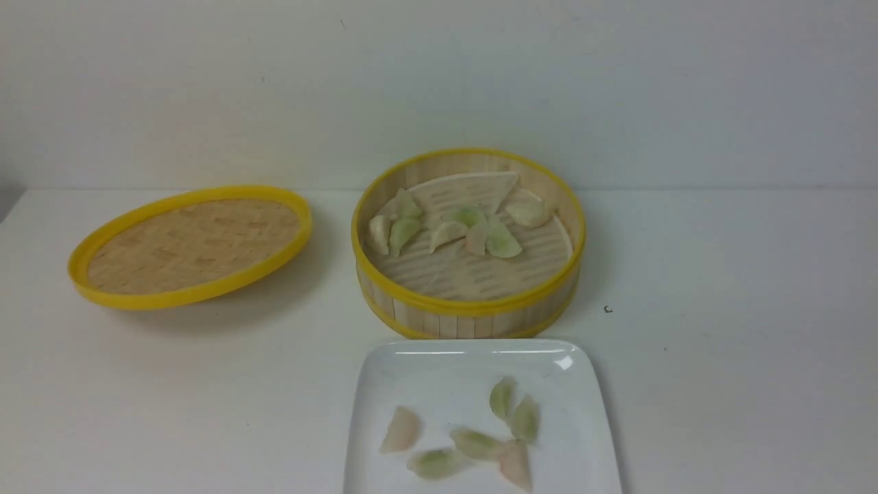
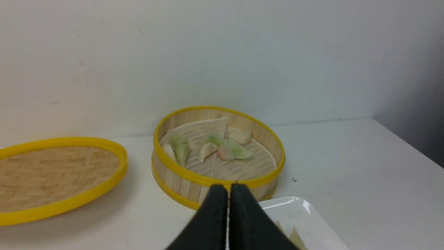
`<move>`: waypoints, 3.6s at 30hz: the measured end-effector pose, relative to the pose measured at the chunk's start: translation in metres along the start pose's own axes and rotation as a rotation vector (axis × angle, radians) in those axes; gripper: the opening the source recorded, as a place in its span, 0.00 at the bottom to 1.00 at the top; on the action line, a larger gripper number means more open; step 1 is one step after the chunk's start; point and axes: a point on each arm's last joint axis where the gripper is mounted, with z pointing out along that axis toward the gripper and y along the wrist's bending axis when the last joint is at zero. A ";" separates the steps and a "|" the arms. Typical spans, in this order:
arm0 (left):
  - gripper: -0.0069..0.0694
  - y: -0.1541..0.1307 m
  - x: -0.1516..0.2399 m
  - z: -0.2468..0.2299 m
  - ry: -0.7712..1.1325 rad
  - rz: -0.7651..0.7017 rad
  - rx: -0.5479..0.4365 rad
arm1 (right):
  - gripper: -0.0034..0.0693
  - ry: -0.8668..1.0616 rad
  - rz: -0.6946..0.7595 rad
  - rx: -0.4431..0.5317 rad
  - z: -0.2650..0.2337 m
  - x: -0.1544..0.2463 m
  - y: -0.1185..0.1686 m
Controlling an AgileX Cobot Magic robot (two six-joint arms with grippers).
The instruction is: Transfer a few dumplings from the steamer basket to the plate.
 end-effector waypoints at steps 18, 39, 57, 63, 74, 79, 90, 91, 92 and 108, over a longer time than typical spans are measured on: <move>0.08 0.023 0.072 0.026 -0.037 0.223 -0.174 | 0.03 -0.002 -0.003 0.000 0.000 0.000 0.000; 0.08 0.051 0.147 0.044 0.174 0.223 -0.327 | 0.03 -0.005 -0.004 -0.001 0.000 0.000 0.000; 0.08 0.051 0.147 0.044 0.174 0.223 -0.327 | 0.03 -0.004 -0.023 -0.034 0.002 0.005 0.003; 0.08 0.051 0.147 0.044 0.174 0.223 -0.327 | 0.03 0.002 -0.065 -0.102 0.006 0.016 0.008; 0.08 0.051 0.147 0.044 0.174 0.223 -0.327 | 0.03 0.174 -0.115 0.236 0.015 0.083 -0.014; 0.08 0.051 0.147 0.044 0.174 0.223 -0.327 | 0.03 0.325 -0.104 0.419 0.010 0.134 -0.033; 0.08 0.051 0.147 0.044 0.174 0.223 -0.327 | 0.03 0.351 -0.085 0.460 0.008 0.140 -0.036; 0.08 0.051 0.147 0.044 0.174 0.223 -0.327 | 0.03 0.351 -0.085 0.460 0.008 0.140 -0.036; 0.08 0.051 0.147 0.044 0.174 0.223 -0.327 | 0.03 0.351 -0.085 0.460 0.008 0.140 -0.036; 0.08 0.051 0.147 0.044 0.174 0.223 -0.327 | 0.03 0.351 -0.085 0.460 0.008 0.140 -0.036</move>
